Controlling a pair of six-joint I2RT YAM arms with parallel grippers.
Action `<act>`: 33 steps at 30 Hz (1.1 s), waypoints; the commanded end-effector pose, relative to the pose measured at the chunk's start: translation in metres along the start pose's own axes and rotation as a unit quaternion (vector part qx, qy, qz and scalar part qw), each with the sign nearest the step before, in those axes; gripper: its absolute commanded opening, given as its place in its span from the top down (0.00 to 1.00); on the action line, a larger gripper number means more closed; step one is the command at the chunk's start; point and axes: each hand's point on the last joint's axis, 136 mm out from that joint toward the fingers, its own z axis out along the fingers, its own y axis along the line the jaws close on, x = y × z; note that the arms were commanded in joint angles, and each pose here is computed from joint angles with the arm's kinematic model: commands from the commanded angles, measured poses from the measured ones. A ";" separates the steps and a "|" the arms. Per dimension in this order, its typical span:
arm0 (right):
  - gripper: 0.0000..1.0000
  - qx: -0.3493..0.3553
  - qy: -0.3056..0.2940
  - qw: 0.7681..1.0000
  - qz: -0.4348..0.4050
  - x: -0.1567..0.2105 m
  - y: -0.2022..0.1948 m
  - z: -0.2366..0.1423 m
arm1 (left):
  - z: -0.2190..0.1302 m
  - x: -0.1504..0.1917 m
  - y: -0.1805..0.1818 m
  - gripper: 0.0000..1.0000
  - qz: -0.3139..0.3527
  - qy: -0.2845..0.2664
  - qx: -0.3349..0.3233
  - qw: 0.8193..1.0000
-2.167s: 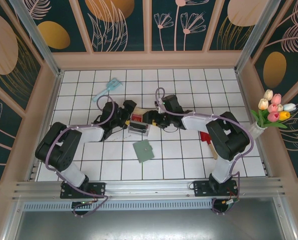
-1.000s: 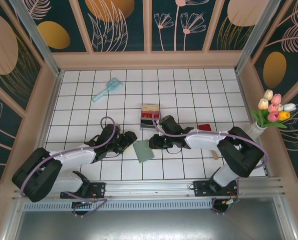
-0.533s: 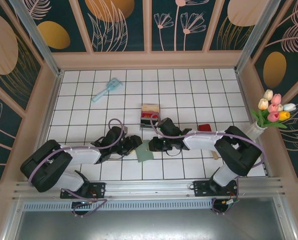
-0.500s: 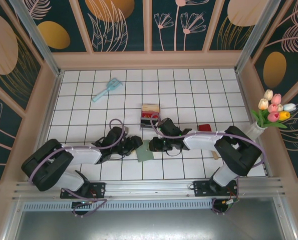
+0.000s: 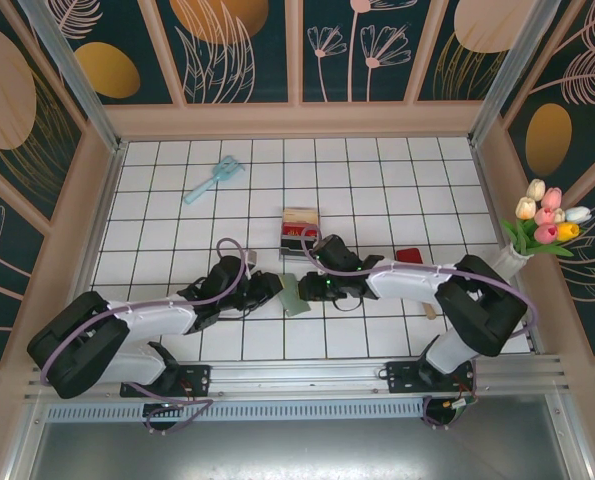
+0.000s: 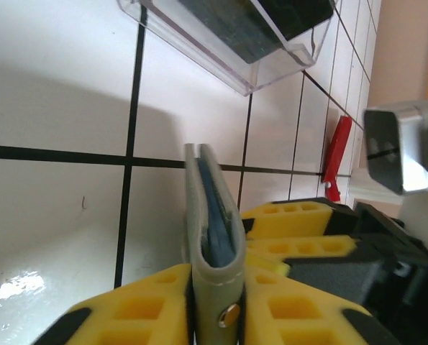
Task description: Put the credit cards into the card holder
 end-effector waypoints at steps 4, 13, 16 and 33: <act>0.58 -0.030 -0.031 0.999 -0.007 -0.014 0.029 -0.017 | 0.001 -0.001 0.001 0.84 0.008 -0.006 0.008 1.000; 0.50 -0.009 -0.004 0.999 -0.030 -0.004 0.030 0.005 | 0.006 -0.001 -0.004 0.91 0.011 -0.001 0.014 1.000; 0.47 0.003 0.011 0.999 -0.045 0.004 0.027 0.015 | 0.006 -0.001 -0.005 0.93 0.011 0.000 0.016 1.000; 0.88 0.257 -0.022 0.966 -0.027 -0.003 -0.073 0.005 | -0.017 0.003 0.022 1.00 0.014 -0.021 -0.027 0.999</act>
